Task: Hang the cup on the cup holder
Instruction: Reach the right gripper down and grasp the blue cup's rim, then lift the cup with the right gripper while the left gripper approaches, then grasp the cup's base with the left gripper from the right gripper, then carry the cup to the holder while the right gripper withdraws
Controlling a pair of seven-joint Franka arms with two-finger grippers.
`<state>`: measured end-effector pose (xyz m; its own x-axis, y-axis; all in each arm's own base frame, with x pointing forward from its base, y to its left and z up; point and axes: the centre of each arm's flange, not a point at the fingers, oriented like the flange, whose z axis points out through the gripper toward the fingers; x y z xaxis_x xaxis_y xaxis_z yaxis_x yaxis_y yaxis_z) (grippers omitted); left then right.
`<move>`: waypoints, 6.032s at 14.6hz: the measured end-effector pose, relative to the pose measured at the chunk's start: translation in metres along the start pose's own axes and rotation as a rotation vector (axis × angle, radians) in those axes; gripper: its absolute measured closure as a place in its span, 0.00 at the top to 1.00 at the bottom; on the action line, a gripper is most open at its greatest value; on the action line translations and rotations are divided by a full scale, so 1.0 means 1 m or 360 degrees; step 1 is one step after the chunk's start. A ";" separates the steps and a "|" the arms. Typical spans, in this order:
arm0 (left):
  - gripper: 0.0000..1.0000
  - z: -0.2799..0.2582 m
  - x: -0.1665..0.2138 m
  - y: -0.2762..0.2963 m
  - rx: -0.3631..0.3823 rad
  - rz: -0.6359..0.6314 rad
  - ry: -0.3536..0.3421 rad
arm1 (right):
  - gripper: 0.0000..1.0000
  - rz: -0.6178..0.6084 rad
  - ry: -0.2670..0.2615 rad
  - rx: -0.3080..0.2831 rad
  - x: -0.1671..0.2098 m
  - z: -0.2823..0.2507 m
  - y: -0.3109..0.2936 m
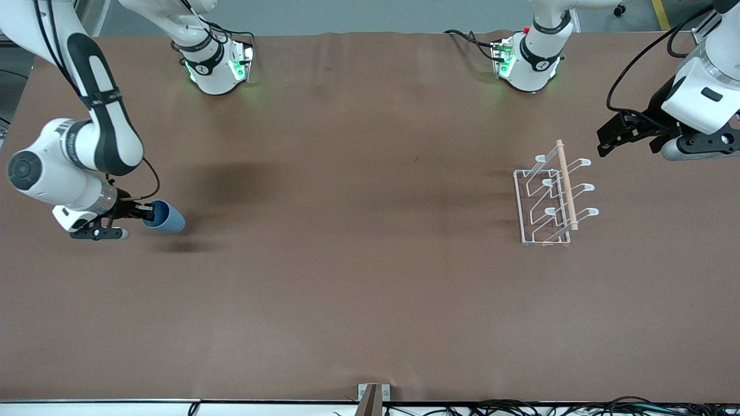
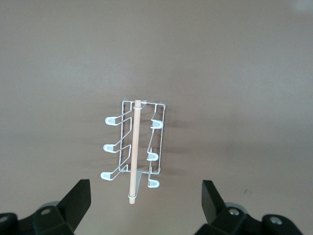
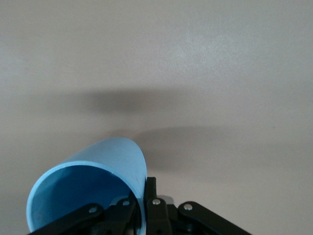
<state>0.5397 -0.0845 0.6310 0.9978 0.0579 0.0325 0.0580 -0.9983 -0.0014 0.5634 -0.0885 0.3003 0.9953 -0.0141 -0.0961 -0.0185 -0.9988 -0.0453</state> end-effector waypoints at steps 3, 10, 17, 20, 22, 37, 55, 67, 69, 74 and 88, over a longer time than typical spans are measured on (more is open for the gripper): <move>1.00 0.000 0.000 -0.001 0.0000 -0.0001 0.0000 | 0.05 0.0000 -0.0048 0.0067 0.012 -0.069 -0.006; 1.00 -0.002 0.002 -0.008 -0.0001 0.0025 0.0006 | 0.05 0.0065 -0.0156 0.0647 0.013 -0.093 -0.064; 1.00 -0.002 0.001 -0.005 -0.0001 0.0103 0.0007 | 0.05 -0.0075 -0.0221 0.1222 0.006 -0.087 -0.153; 1.00 -0.002 -0.001 0.004 -0.0001 0.0232 0.0007 | 0.05 -0.0107 -0.0233 0.1422 0.003 -0.086 -0.204; 1.00 -0.002 -0.001 0.009 -0.0022 0.0445 0.0007 | 0.05 -0.0113 -0.0231 0.1550 0.000 -0.086 -0.242; 1.00 0.098 -0.007 0.180 -0.0393 0.1716 -0.0173 | 0.05 -0.0029 -0.0110 0.2014 -0.034 -0.019 -0.407; 1.00 0.172 -0.032 0.336 -0.0576 0.2336 0.0012 | 0.05 -0.0027 -0.0048 0.2038 -0.049 0.003 -0.436; 1.00 0.173 -0.050 0.377 -0.0588 0.2454 0.0179 | 0.05 -0.0031 -0.0051 0.2040 -0.050 0.003 -0.438; 0.96 0.172 -0.051 0.380 -0.0583 0.2457 0.0206 | 0.05 -0.0033 -0.0053 0.2040 -0.051 0.003 -0.439; 0.81 0.173 -0.048 0.378 -0.0580 0.2452 0.0208 | 0.05 -0.0031 -0.0058 0.2037 -0.052 0.006 -0.439; 0.81 0.185 -0.047 0.356 -0.0377 0.2513 -0.0017 | 0.92 -0.0009 -0.0050 0.2050 -0.049 0.004 -0.437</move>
<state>0.5197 -0.4423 0.4445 0.0496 -0.9886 0.1421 -0.9919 -0.0321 0.1229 0.5225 0.3488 0.3211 0.9933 0.0088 -0.1152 -0.1100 -0.2333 -0.9662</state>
